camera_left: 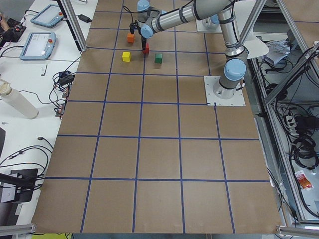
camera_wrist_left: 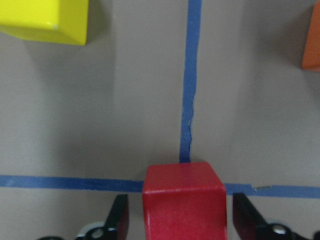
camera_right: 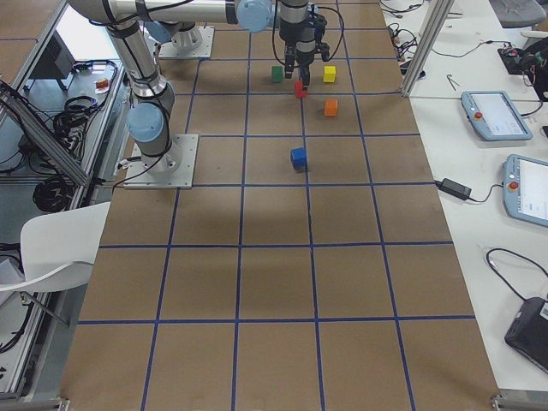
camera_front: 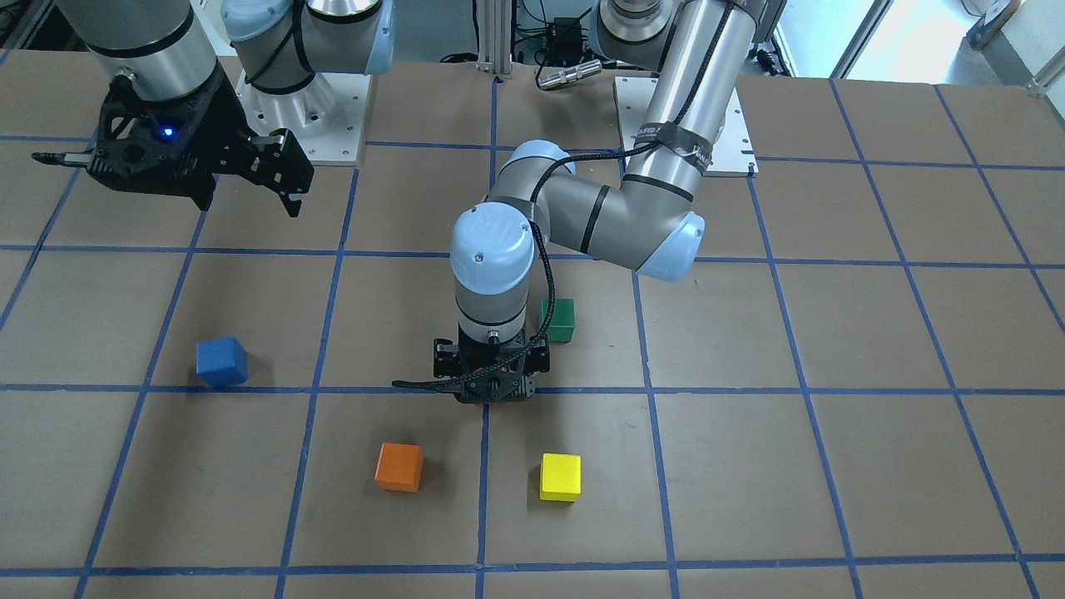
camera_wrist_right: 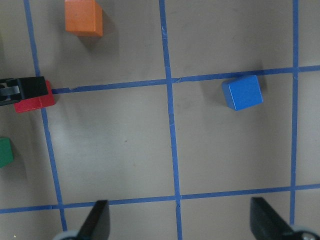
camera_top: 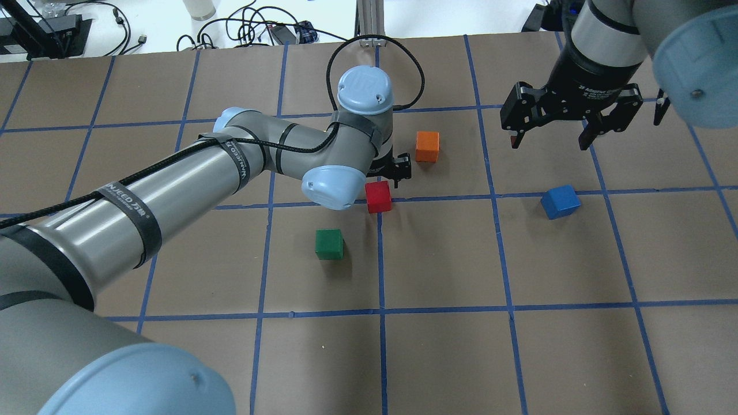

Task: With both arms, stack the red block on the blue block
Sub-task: 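Carry the red cube with the left gripper toward the table center, then release the red cube and withdraw the left gripper while the right arm advances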

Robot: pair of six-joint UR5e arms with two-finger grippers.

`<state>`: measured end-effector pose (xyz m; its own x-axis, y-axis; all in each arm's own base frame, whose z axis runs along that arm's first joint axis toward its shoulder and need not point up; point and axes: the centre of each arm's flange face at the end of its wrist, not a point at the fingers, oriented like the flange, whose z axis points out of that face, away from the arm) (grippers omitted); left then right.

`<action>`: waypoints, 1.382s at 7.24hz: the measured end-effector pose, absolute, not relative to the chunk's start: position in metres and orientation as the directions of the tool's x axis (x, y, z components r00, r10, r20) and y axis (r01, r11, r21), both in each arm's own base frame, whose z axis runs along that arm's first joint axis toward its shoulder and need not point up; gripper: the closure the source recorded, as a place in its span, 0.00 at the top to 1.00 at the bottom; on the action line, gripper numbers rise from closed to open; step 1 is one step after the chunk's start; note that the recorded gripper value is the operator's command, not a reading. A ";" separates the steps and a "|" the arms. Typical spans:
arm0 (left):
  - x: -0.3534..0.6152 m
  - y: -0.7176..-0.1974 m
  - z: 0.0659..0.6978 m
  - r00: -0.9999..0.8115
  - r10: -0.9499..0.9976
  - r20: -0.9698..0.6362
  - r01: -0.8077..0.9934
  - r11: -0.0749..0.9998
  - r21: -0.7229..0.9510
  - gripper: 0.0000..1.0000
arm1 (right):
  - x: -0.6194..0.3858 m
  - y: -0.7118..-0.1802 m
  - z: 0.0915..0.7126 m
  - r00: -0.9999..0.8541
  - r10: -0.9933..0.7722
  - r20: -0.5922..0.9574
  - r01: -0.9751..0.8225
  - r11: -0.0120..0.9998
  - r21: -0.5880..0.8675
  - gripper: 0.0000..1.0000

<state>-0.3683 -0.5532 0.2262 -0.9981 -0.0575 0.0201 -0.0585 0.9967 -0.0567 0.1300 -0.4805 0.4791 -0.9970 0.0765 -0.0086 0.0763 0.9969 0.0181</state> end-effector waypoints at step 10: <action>-0.137 -0.487 0.508 -0.995 0.091 0.043 0.090 0.996 -0.022 1.00 | 0.158 -0.543 0.413 -0.999 0.043 -0.029 0.044 0.999 -0.016 1.00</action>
<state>-0.1372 -0.4872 0.5077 -0.9949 0.0913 0.0429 0.0904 0.9957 -0.0225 0.1576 -0.5433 0.4130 -0.9987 0.0432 -0.0287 0.0436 0.9989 -0.0158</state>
